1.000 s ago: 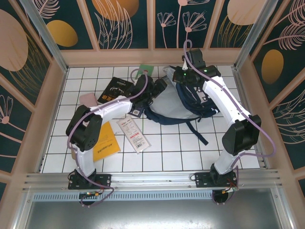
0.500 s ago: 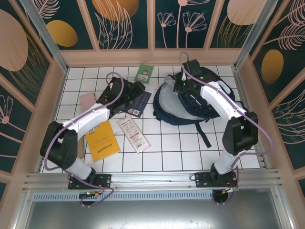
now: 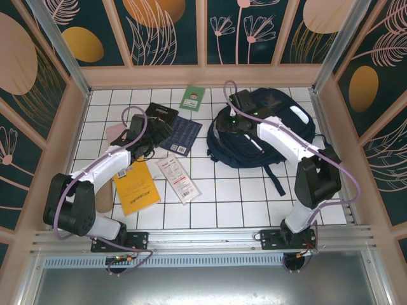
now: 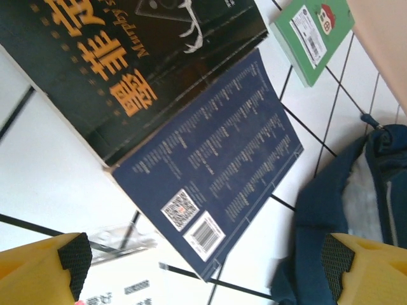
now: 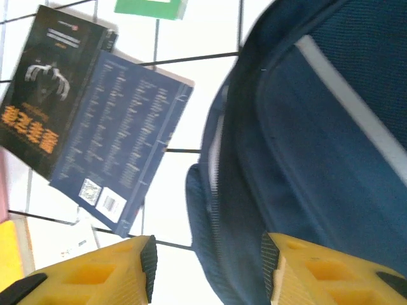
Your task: Pack books, pencil case, and school supplies into a backpack
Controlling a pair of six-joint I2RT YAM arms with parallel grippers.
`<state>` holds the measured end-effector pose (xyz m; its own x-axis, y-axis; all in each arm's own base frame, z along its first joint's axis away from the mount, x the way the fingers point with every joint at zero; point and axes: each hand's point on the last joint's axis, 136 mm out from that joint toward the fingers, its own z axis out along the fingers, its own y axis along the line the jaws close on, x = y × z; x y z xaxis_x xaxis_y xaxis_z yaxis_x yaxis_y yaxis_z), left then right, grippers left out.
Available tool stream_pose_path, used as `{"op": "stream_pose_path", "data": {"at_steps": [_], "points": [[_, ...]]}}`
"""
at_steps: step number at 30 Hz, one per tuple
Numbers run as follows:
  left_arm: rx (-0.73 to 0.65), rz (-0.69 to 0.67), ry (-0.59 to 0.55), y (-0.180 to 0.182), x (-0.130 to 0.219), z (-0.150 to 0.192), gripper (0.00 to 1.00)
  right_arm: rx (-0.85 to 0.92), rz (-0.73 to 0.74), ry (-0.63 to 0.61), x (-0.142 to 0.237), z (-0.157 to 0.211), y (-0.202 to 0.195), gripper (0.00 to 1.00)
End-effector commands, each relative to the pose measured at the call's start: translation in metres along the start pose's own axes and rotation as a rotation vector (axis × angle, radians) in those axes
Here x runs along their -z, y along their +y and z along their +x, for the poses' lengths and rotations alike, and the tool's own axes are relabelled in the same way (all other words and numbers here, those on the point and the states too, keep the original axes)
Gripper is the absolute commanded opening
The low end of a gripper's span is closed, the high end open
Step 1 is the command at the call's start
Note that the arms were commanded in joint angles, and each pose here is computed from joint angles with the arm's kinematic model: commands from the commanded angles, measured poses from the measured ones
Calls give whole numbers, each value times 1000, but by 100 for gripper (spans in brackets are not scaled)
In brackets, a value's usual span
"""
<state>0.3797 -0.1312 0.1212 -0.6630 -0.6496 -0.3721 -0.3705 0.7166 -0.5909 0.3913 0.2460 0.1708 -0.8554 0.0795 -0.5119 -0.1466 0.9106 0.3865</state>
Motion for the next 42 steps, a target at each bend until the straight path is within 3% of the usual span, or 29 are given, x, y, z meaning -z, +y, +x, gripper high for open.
{"op": "stream_pose_path", "data": {"at_steps": [1, 7, 11, 14, 23, 30, 35, 42], "points": [[-77, -18, 71, 6, -10, -1, 94, -25, -65, -45, -5, 0, 29, 49], [-209, 6, 89, -13, -35, -23, 85, -87, -174, -37, -31, 22, 69, 48], [-232, 30, 120, -17, -61, -27, 59, -132, -182, -3, -55, 36, 77, 47], [-236, 22, 138, -18, -80, -28, 51, -145, -190, 34, -72, 43, 84, 45], [-114, -146, 146, 46, -130, -50, 34, -117, -193, 78, -89, 51, 98, 43], [-35, -218, 142, 79, -145, -75, 36, -107, -158, 82, -92, 50, 94, 43], [-40, -64, 129, 37, -125, -87, 42, -126, -136, 91, -99, 53, 88, 43], [-89, 145, 173, -7, -94, -58, 45, -190, -98, 111, -118, 59, 72, 46]]}}
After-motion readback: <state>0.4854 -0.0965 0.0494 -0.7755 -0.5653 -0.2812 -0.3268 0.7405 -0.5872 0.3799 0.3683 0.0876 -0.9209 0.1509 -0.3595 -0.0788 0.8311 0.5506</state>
